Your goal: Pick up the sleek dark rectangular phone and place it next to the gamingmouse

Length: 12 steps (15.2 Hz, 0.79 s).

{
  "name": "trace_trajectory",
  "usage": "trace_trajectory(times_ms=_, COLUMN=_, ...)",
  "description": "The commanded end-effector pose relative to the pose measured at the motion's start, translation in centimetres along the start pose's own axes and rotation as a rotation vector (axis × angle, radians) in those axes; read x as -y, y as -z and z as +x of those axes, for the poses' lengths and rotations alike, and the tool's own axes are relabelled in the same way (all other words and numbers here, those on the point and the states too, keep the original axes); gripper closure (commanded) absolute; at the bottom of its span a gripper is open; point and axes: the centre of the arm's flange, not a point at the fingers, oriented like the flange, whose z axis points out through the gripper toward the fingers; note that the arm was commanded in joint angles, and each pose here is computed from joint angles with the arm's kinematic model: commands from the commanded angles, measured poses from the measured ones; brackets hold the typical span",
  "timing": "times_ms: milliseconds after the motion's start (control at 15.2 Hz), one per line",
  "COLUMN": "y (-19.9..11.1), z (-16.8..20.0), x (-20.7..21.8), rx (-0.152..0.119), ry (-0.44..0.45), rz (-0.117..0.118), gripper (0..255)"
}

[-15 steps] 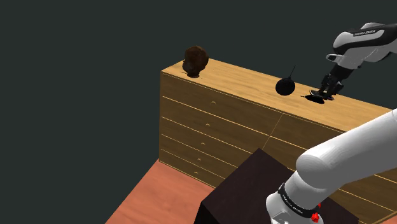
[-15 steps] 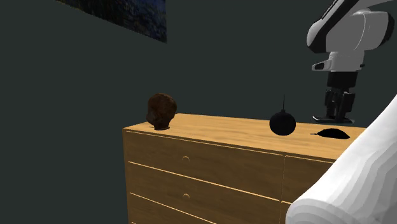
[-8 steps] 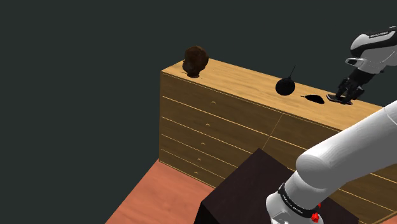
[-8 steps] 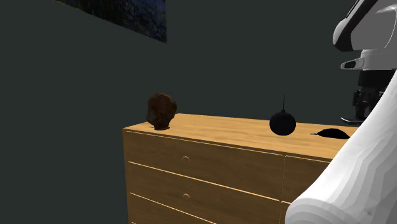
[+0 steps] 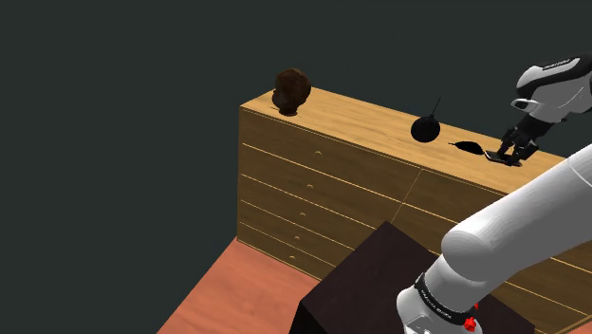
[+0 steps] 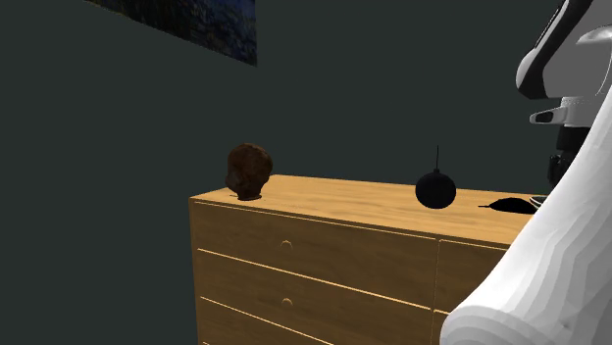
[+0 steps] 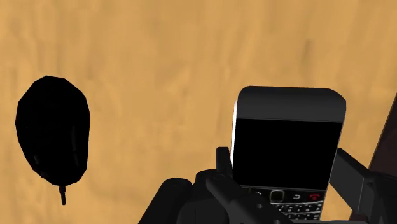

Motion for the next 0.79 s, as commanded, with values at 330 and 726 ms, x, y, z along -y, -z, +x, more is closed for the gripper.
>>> trace_trajectory(times_ms=330, y=-3.6, z=-0.2, x=0.2, rx=0.000, ry=0.000, rz=0.000, gripper=255)
trace_trajectory(times_ms=726, y=-6.0, z=-0.2, x=0.3, rx=0.000, ry=0.000, rz=0.000, gripper=255)
